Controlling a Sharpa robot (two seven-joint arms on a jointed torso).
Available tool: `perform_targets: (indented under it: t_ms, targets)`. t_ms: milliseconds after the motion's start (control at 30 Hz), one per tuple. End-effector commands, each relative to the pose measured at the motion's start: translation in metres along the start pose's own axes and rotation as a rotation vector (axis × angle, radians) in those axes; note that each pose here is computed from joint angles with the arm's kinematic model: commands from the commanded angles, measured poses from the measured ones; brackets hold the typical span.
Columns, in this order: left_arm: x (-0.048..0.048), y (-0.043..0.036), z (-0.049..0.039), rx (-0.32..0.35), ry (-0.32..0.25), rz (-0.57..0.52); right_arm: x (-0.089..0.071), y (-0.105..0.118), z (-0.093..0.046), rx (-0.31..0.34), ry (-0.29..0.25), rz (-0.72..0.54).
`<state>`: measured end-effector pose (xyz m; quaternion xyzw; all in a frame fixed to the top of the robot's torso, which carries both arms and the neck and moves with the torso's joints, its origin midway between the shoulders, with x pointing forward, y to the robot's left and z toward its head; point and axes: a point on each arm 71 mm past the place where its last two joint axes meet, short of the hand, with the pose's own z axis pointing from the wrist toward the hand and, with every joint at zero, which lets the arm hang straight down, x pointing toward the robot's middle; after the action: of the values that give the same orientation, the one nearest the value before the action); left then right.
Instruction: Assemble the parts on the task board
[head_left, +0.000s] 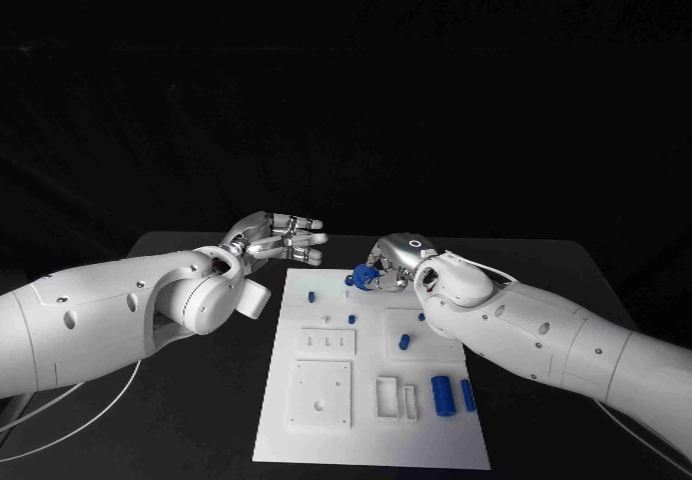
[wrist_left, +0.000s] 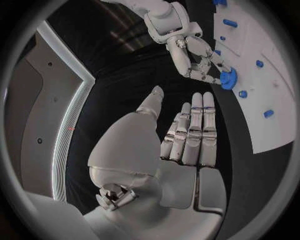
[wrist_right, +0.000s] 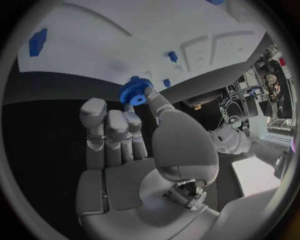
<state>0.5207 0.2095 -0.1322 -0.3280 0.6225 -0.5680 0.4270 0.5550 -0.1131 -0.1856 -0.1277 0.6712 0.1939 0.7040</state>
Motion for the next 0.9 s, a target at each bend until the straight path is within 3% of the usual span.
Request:
perform_targets:
  t_ms: [33,300,900]
  targets:
    - [0.0024,-0.0015,0.0006,0.014,0.012,-0.002,0.003,0.005,0.002,-0.007,0.000,-0.019]
    - [0.0052,-0.0020,0.0019,0.016,0.020,-0.003,0.011,0.022,0.008,-0.035,0.022,-0.022]
    - [0.0098,-0.0026,0.0048,0.018,0.032,-0.005,0.026,0.033,0.012,-0.038,0.055,-0.032]
